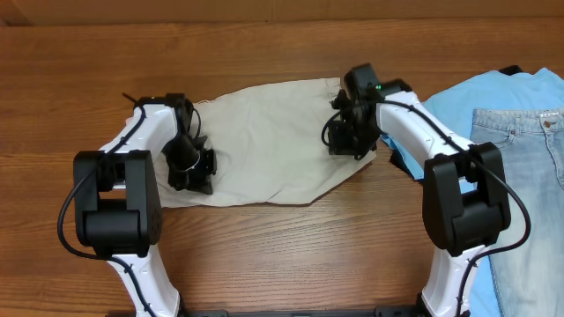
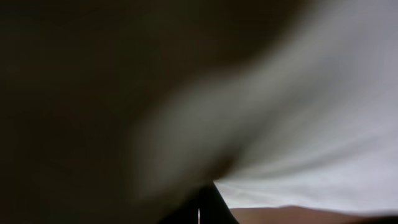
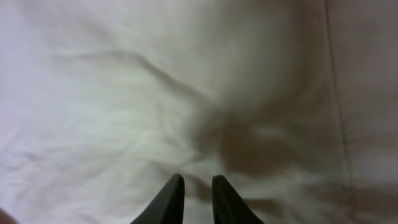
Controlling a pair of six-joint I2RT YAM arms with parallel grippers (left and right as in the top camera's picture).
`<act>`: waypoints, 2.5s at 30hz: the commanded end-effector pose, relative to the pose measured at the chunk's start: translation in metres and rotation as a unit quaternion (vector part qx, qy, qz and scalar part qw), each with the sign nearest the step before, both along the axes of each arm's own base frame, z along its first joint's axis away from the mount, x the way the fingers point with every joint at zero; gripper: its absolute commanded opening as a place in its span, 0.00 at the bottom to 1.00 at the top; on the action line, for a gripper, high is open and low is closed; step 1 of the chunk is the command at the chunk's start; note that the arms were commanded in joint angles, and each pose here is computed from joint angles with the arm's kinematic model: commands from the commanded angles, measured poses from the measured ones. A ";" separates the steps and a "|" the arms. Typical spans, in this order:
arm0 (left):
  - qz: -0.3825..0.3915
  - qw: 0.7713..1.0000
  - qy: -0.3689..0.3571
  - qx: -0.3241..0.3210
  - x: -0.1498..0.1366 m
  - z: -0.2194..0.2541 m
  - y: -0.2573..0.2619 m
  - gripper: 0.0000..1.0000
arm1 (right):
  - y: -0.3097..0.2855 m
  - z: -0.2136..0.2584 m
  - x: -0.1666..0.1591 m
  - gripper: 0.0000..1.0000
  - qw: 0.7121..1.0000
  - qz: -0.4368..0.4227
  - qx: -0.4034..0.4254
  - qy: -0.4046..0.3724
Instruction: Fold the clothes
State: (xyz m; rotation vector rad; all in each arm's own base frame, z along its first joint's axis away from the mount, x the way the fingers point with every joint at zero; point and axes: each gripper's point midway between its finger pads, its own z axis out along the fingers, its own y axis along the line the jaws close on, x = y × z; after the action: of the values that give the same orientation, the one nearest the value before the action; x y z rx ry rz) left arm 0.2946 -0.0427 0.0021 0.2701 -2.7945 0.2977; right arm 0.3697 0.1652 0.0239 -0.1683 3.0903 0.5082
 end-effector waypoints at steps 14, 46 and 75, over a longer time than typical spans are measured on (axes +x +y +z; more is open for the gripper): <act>0.113 0.990 -0.083 0.029 0.035 -0.011 0.082 0.04 | -0.014 0.016 -0.027 0.31 1.000 0.011 -0.016 0.003; 0.046 0.982 -0.172 0.068 0.076 0.106 0.062 0.15 | 0.124 0.026 -0.119 0.46 0.937 -0.267 0.127 0.186; 0.042 0.980 -0.179 0.071 0.079 0.130 0.063 0.21 | 0.133 -0.023 -0.107 0.08 0.926 -0.321 0.138 0.146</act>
State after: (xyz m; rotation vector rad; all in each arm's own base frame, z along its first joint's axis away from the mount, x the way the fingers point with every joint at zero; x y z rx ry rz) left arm 0.3708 0.0156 0.1198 0.4291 -3.1294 0.1955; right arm 0.2651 0.2991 0.0043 0.9916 2.9846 0.9629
